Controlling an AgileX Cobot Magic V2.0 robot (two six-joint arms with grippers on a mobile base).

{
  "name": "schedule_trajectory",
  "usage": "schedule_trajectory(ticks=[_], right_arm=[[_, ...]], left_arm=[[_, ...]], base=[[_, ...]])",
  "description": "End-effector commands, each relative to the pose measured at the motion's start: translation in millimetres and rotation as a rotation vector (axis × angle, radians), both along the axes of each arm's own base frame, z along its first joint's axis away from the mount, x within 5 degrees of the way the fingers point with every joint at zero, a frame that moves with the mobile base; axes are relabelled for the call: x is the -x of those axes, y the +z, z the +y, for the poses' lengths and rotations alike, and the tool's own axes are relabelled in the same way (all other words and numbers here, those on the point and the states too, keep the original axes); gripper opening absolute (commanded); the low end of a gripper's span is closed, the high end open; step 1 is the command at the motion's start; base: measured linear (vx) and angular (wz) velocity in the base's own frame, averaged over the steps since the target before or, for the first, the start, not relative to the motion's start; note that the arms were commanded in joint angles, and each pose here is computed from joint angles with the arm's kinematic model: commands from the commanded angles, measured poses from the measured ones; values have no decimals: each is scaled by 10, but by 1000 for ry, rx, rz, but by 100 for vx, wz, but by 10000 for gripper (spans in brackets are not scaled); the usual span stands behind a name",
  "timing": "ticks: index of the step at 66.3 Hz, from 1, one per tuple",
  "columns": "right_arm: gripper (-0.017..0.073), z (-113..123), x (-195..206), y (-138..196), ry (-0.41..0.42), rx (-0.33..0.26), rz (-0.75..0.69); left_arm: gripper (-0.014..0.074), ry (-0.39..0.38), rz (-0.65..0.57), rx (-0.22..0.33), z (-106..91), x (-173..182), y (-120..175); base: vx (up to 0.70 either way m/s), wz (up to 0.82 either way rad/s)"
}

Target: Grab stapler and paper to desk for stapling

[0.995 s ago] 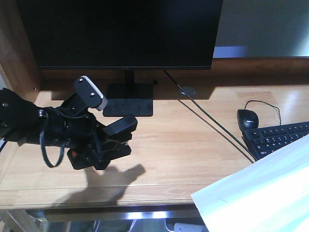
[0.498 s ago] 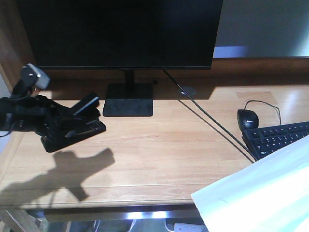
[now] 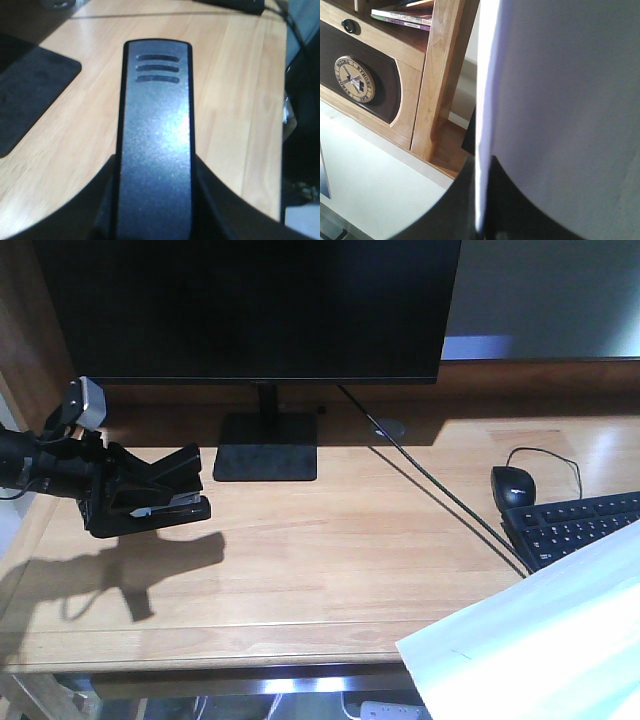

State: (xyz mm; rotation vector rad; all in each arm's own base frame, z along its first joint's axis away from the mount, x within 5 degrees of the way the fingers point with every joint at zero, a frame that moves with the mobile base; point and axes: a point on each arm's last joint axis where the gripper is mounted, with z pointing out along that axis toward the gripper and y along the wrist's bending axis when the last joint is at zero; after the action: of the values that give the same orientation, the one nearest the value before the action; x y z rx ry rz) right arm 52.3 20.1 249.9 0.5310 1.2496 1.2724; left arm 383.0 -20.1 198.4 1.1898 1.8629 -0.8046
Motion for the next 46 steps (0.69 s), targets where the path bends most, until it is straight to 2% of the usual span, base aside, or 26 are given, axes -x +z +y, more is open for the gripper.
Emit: schedule_trajectory(ticks=[1,10,24,38,46], right_arm=[[-5,5,33,154,11,-13,-91],[-5,5,33,153,11,-13,-90],[-5,5,33,153,11,-13,-90],[-5,5,33,153,11,-13,-90],[-5,5,33,153,11,-13,-90]], left_arm=[[-3,-51,-70,75,-31,-49,281],[11,-46,-59,69,-14,-138,145],[71,-57,-115,21,-11,-222,-78],[151,-40,-122,-21,-107,-281,-204],[185,-57,-123,-39,-187,-301,-305]], base=[[0,0],[0,0],[0,0],[0,0],[0,0]])
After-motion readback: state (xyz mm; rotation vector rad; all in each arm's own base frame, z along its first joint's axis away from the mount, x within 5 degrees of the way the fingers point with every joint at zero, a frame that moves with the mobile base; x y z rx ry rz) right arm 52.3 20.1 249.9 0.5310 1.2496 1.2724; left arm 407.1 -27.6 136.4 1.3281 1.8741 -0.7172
